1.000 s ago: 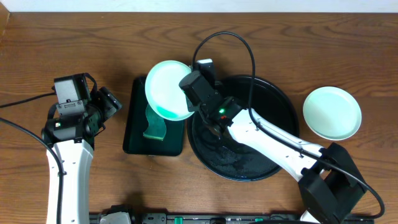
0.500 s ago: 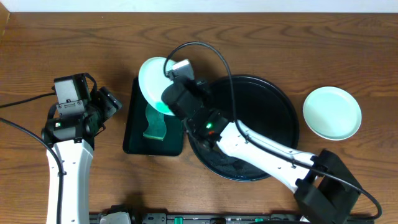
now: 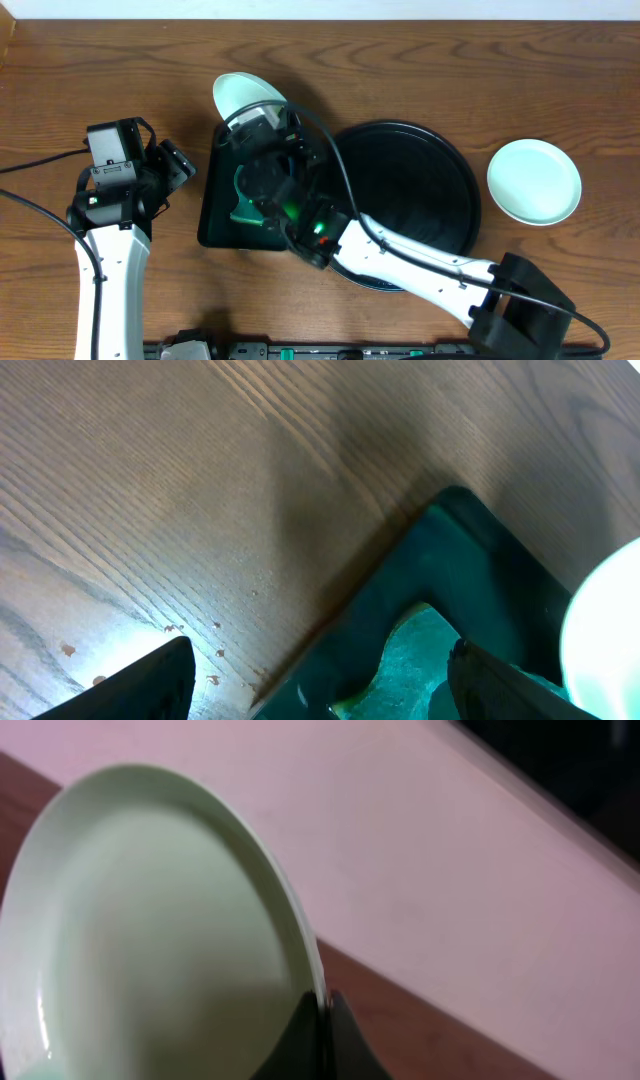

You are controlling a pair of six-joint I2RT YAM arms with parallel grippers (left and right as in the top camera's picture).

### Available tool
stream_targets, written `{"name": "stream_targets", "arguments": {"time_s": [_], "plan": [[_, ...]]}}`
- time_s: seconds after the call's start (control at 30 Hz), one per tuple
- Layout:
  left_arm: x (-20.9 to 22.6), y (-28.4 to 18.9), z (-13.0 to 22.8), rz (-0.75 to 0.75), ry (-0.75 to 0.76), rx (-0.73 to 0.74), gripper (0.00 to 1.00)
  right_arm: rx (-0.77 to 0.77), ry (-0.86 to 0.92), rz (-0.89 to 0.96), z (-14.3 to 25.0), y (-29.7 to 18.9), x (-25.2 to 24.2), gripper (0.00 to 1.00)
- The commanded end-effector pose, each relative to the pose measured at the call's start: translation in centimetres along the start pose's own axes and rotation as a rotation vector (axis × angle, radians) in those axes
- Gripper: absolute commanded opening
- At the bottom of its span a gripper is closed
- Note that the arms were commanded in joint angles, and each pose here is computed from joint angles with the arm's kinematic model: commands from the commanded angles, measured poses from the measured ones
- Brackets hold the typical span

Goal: Clean dirty plates on tray and stack at the side
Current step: 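Hold the plate tilted upright over the dark green tray to drain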

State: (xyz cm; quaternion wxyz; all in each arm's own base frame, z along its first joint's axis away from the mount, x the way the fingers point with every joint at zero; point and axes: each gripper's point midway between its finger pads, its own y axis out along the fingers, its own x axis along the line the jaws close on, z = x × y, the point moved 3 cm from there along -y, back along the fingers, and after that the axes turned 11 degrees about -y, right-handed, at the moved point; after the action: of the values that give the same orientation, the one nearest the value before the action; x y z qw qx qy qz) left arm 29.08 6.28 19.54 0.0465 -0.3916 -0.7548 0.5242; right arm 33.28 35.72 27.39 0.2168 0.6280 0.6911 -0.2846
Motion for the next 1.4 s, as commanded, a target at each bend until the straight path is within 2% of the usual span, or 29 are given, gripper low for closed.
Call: {"name": "stream_targets", "arguments": {"time_s": [0.0,0.63,1.37], "plan": [[-0.3,-0.6,-0.7,0.009,-0.006,-0.023,0.81,0.009,-0.123,0.093,-1.2,-1.3,-1.2,0.01],[-0.3,-0.6,-0.7,0.009,-0.007,-0.023,0.81,-0.103,-0.275,0.161,-5.9,-6.6,-1.5,0.01],[-0.3,-0.6,-0.7,0.009,-0.007,-0.023,0.81,-0.102,-0.277,0.169,-5.9,-6.4,-1.8,0.01]]}}
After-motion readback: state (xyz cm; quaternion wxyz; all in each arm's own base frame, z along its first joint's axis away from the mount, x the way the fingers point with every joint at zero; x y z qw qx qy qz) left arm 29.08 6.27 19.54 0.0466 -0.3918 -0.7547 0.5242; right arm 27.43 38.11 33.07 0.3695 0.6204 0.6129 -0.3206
